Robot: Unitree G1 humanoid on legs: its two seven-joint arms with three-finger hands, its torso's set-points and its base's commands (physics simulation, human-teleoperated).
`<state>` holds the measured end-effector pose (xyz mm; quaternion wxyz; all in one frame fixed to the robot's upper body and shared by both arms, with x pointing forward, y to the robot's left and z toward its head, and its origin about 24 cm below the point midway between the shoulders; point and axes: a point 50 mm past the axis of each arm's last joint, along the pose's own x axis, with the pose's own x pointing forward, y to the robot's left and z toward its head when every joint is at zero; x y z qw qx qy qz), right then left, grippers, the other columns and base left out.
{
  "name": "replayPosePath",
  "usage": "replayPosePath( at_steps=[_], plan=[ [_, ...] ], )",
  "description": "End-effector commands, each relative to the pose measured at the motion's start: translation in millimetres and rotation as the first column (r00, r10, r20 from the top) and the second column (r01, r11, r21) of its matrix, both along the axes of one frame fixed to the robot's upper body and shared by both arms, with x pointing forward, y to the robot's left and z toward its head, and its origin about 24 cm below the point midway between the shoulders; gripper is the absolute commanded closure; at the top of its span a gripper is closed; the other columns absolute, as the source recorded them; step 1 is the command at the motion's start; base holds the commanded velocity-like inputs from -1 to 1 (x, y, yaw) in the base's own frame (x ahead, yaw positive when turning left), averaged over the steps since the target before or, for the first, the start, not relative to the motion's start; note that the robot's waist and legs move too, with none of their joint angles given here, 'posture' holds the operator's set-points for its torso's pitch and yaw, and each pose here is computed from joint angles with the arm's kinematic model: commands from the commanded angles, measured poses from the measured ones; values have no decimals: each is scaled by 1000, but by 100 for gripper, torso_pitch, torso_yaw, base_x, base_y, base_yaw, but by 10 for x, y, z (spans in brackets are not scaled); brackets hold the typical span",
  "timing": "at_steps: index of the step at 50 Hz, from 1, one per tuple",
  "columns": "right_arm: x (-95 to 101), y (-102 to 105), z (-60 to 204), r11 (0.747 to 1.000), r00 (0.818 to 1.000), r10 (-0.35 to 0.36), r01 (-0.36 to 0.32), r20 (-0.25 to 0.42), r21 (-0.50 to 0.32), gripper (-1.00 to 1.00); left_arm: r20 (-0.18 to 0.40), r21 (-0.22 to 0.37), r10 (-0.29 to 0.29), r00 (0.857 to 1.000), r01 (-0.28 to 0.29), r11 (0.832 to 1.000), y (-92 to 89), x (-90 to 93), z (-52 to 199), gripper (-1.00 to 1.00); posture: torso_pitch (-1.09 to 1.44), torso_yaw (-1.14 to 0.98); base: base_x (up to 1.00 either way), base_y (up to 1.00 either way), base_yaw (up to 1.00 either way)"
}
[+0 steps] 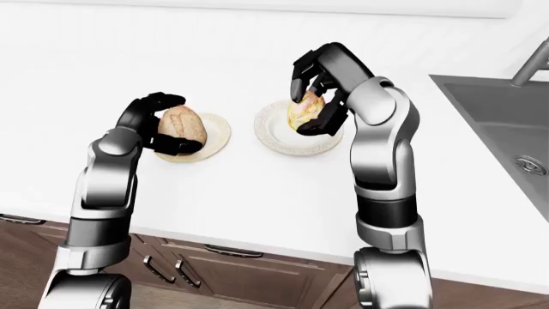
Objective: Place all breads on the cutting board.
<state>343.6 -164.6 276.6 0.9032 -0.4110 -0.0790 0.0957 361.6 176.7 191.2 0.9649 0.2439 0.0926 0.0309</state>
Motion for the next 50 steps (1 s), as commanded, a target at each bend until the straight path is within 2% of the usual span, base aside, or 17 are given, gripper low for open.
replayPosePath(
  at_steps=[1,8,11,15,17,19,21,27,32,34,43,50],
  plan=[
    [-57,1,198,1000,996,-1,1,92,-6,100,100,16,-11,995,10,1000,-22,-6,230,-23,0,0,0,0,0],
    [-58,7,191,1000,996,1,0,91,-5,100,119,21,0,993,-2,1000,-7,-1,241,-1,0,0,0,0,0],
    [-67,10,200,1000,996,2,-1,92,-5,100,153,16,8,988,-11,1000,-5,-8,332,13,0,0,0,0,0],
    [-77,16,206,1000,996,5,-4,94,-5,100,227,-5,25,973,-24,1000,-1,-18,506,44,0,0,0,0,0],
    [-85,9,219,1000,995,4,-3,96,-5,100,254,-8,24,967,-23,1000,-17,-41,575,45,0,0,0,0,0],
    [-124,7,250,1000,995,5,-5,100,-3,100,278,-19,20,960,-16,1000,-31,-92,660,64,0,0,0,0,0],
    [-170,-5,303,1000,994,7,-7,110,2,100,310,-35,17,950,-6,999,-42,-203,784,100,0,0,0,0,0],
    [-302,-40,407,999,991,10,-14,133,30,100,360,-56,5,933,16,998,-54,-487,913,100,0,0,0,0,0],
    [-406,-29,440,999,990,8,-15,139,44,100,373,-75,-3,928,33,997,-76,-650,937,100,0,0,-65,0,0],
    [-454,8,472,999,989,28,-34,148,38,100,367,-84,-3,930,36,996,-68,-698,940,100,0,0,-98,0,0],
    [-479,5,445,999,989,17,-23,147,39,100,372,-73,-19,928,50,996,-138,-759,987,100,0,0,-100,0,0],
    [-505,-43,499,995,991,-11,-2,134,98,100,371,-71,-24,928,54,996,-140,-804,991,100,0,0,-16,-4,-67]
  ],
)
